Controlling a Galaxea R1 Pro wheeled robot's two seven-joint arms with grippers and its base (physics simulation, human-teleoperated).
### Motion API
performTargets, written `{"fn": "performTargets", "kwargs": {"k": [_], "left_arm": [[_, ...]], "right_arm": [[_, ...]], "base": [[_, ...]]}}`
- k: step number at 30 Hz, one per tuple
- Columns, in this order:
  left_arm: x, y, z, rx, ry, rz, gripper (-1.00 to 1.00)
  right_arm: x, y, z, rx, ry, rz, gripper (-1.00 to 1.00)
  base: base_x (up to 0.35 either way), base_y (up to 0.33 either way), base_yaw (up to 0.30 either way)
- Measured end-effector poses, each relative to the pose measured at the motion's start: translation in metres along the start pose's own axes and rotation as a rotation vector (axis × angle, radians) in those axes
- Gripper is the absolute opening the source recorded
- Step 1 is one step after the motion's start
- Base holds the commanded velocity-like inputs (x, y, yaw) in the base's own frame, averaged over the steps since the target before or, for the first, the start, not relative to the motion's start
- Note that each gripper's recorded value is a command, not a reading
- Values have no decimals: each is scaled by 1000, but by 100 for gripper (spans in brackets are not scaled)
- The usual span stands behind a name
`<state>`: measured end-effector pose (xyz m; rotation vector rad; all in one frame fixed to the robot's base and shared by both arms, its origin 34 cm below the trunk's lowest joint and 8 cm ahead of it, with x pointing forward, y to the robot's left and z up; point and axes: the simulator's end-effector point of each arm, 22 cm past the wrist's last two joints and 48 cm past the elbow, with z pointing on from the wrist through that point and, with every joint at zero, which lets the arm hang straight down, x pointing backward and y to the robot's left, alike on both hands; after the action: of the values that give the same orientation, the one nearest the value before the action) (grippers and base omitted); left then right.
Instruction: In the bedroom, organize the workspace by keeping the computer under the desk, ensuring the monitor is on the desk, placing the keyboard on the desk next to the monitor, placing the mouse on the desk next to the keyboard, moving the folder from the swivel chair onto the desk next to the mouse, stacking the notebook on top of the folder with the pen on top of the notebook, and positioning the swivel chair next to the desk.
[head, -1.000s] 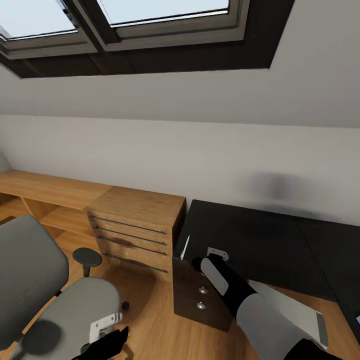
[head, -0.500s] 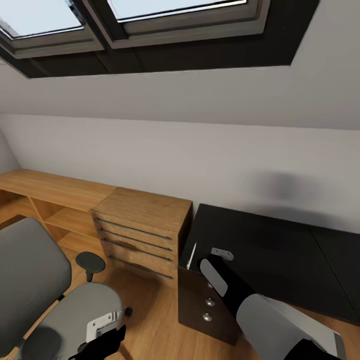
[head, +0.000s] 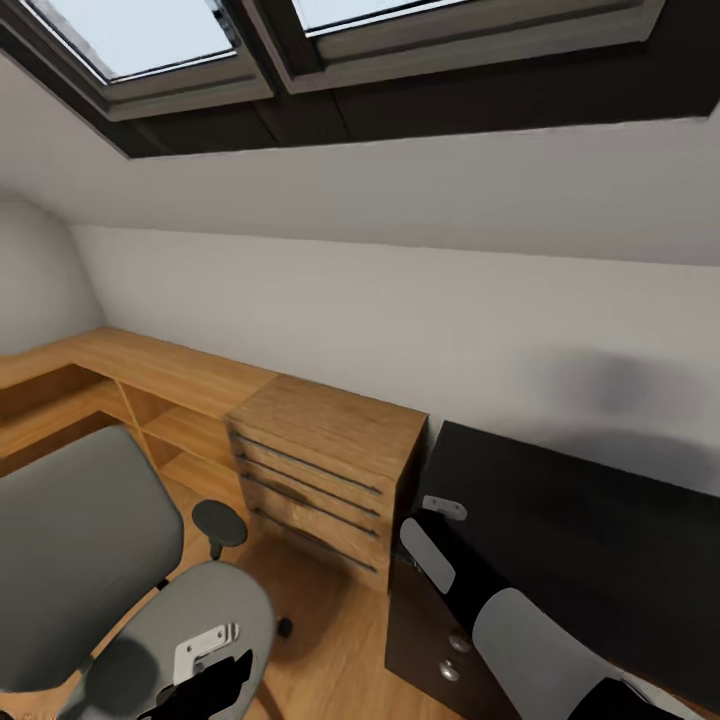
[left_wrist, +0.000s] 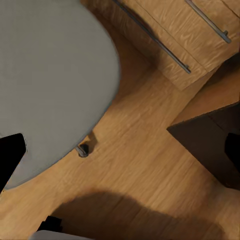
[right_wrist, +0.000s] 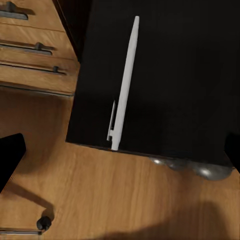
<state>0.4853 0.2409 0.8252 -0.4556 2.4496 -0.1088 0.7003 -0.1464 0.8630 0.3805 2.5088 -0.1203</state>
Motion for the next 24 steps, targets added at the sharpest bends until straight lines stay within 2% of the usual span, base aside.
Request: {"fn": "performTargets", "kwargs": {"k": [11, 24], "left_arm": [[-1, -4, -1, 7, -3, 2, 100], [-1, -6, -1, 12, -2, 1, 100]], "right_arm": [[-2, -2, 0, 6, -10, -1, 100], [3, -12, 8, 39, -23, -7, 100]], "base": [[239, 0, 32], [48, 0, 0]]}}
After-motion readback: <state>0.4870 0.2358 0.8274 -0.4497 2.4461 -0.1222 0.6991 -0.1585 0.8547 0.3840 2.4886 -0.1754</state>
